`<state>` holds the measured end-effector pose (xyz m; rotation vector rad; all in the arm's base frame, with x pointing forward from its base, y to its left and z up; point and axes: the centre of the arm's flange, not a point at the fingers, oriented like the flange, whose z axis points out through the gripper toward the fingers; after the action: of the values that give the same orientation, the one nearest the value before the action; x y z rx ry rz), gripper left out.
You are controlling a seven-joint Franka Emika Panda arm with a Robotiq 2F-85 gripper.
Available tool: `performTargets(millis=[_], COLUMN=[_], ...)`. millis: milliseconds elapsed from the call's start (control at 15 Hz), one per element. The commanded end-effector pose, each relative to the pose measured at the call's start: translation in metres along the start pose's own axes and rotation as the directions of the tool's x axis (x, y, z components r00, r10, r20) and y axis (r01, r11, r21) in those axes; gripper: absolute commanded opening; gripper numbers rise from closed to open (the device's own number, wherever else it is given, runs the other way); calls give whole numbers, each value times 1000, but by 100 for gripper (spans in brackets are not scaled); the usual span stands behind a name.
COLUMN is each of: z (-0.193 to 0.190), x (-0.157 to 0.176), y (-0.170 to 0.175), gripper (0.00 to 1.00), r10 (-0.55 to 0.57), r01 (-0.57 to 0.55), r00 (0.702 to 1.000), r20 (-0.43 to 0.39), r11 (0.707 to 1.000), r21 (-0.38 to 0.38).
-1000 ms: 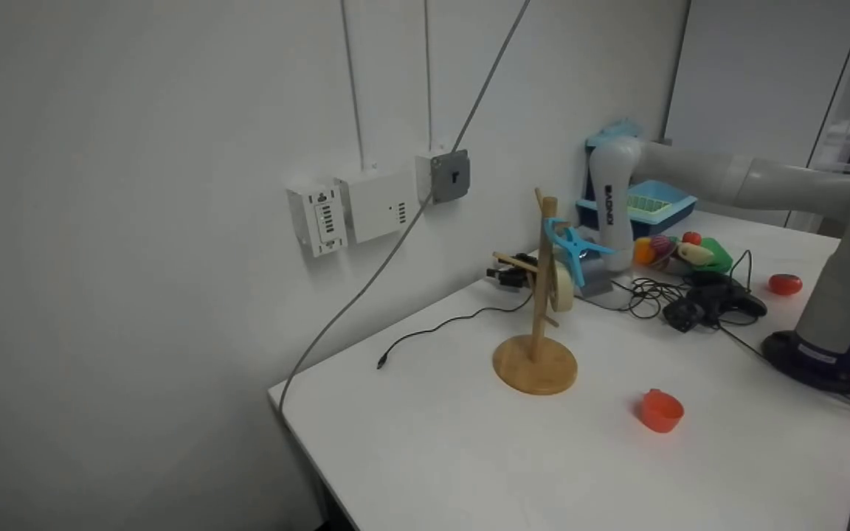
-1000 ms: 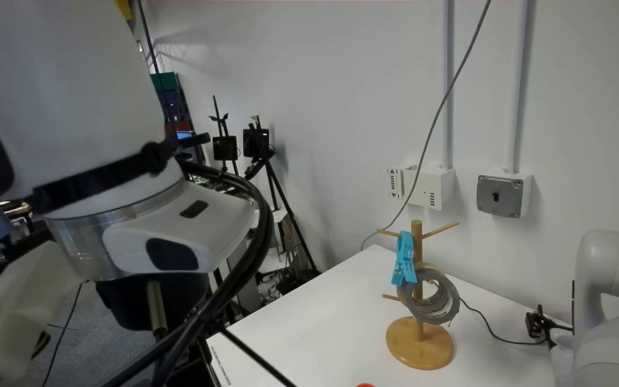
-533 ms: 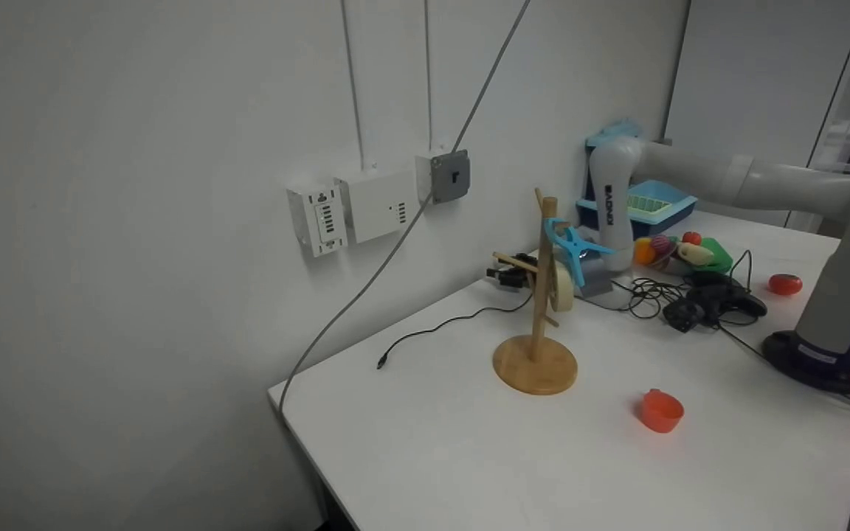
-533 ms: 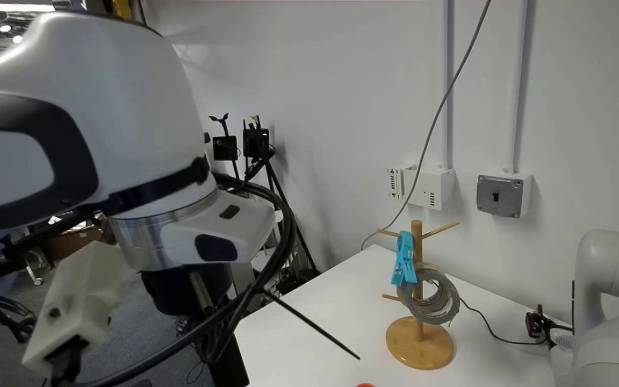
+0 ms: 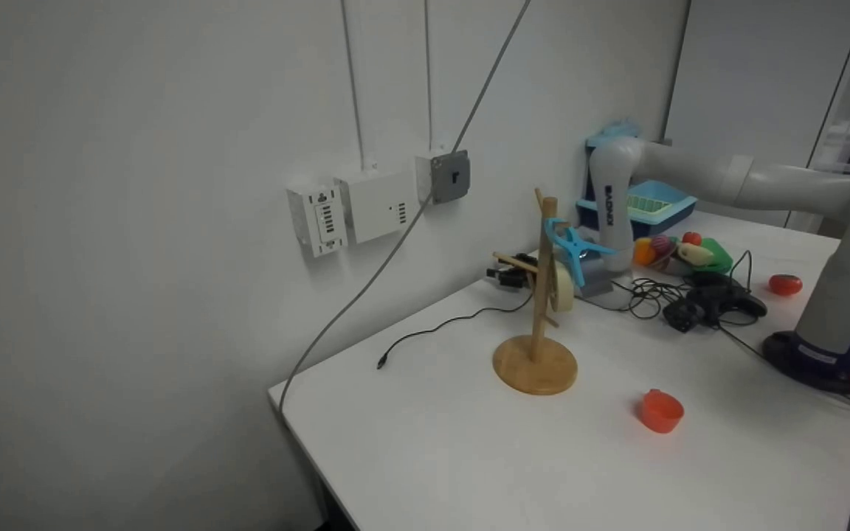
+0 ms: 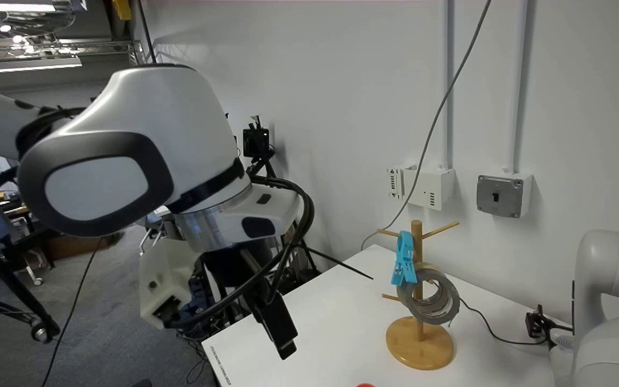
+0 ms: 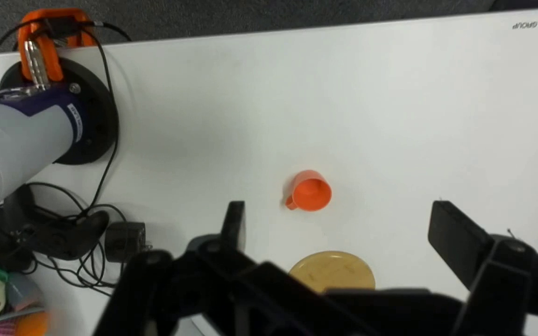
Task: Hang the cup on the wooden stand
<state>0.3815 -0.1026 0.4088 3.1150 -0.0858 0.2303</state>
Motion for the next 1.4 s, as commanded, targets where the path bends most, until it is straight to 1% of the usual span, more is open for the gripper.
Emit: performTargets(millis=[0,67,133,267,600,667,1133,1333], z=[19,22,15,22,22,26,62,80], x=[25,23,12,15,16,17,22,26], y=[-21,-27,-18,-25,-26,-25,-29,-35], gripper=[100,100,100,100,100,100,100,100], r10=[23,13,3,-4,-5,-7,-31,-52], r01=[-23,-13,-3,4,5,7,31,52], r00=[999,1000,1000,1000,1000,1000,997,994], r20=[-34,-23,-17,-6,-6,-3,66,93], r11=[1000,1000,1000,1000,1000,1000,1000,999], r21=[-4,-4,-12,-14,-14,-23,0,7])
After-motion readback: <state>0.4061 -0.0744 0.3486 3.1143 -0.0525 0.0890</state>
